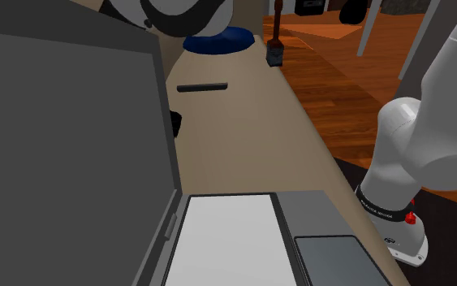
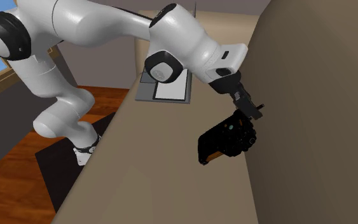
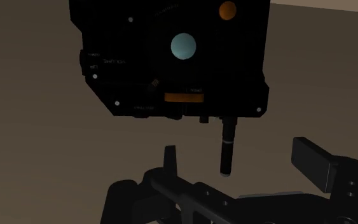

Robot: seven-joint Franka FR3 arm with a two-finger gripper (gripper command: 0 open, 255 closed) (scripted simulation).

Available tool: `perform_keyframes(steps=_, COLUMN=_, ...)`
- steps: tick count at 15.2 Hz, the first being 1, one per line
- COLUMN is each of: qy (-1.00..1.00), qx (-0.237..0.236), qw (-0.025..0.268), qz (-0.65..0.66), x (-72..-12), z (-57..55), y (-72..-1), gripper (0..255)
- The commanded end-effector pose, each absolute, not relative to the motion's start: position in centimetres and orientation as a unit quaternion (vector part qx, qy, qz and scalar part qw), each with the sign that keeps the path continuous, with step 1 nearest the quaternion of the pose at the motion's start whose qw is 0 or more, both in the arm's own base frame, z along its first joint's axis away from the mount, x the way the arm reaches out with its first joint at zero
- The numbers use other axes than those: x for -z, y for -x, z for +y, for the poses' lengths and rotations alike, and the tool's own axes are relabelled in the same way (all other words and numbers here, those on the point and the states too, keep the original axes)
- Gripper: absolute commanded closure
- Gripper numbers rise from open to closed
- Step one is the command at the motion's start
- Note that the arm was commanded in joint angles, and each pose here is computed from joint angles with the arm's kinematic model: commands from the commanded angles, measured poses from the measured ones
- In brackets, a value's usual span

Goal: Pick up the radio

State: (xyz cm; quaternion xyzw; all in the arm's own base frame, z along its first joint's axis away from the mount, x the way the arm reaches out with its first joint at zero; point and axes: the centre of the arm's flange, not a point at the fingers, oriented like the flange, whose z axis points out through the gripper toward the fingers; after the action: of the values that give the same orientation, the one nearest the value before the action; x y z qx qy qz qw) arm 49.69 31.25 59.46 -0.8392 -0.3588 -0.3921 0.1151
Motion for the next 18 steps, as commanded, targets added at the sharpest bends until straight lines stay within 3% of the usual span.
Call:
perform_keyframes(steps=1, qy=0.839, qx=0.392, qw=0.115, qz=-0.359, x=-58.4, z=31.3, y=-49.7, gripper=0)
perform_keyframes(steps=3, qy=0.839, qx=0.392, qw=0.115, qz=-0.359, x=-58.1, z=31.3, y=-49.7, gripper=0)
perform_keyframes(steps=4, qy=0.839, qx=0.392, qw=0.115, qz=-0.359, x=-58.1, z=31.2, y=-49.6, gripper=255)
perform_keyframes(steps=18, qy=0.839, qx=0.392, qw=0.115, qz=-0.359, x=-60.7, z=31.3, y=-49.7, gripper=255)
